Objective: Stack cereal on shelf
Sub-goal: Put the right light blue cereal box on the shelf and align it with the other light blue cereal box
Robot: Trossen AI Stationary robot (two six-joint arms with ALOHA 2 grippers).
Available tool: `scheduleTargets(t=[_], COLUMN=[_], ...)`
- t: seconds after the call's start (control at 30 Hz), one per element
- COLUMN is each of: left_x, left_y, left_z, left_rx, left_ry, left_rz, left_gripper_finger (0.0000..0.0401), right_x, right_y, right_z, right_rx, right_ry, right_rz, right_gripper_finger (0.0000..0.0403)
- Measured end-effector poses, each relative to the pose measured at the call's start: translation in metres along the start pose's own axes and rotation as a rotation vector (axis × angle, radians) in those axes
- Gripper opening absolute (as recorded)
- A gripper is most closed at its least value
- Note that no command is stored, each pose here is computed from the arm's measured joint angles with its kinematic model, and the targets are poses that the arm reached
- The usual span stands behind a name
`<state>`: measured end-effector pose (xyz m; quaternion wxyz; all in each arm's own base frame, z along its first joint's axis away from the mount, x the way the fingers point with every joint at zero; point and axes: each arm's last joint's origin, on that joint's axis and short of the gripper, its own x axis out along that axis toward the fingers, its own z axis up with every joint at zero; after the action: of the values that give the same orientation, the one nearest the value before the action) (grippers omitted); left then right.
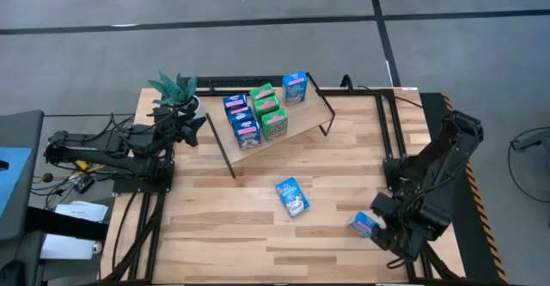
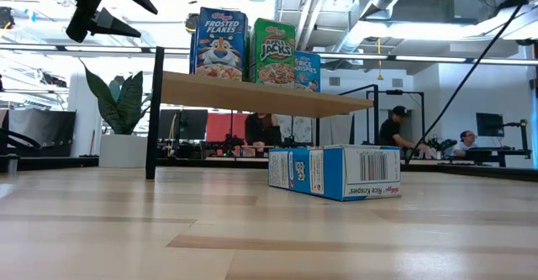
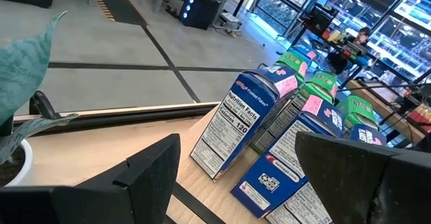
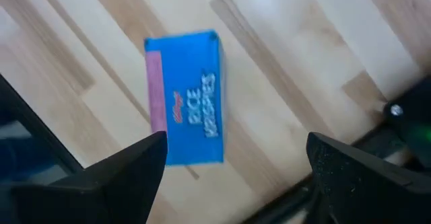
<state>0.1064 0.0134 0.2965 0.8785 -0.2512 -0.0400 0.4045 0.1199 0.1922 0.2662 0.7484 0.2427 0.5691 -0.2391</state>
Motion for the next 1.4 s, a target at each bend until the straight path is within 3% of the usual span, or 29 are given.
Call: scheduleTargets(t=[0.43, 0.97, 1.4], left_x=[0.000, 0.000, 0.000], left_y=[0.000, 0.001, 0.001], left_z=[0.000, 0.000, 0.000], left_rx=[-0.010, -0.027, -0.042], left_ry=[-0.009, -0.011, -0.012], left_rz=[0.012, 0.019, 0.019], left_gripper_finger=[0.0283, 0.0283, 0.0283], right_x=[0.000, 0.023, 0.022], right_y=[0.004, 0.018, 0.018], right_z=[-0.006, -0.019, -0.022], right_rx=[0.024, -0.042, -0.078], right_ry=[-0.034, -0.050, -0.042], right_rz=[0.044, -0.046, -0.035], right_gripper_finger=[0.0377, 0.0373, 0.0253])
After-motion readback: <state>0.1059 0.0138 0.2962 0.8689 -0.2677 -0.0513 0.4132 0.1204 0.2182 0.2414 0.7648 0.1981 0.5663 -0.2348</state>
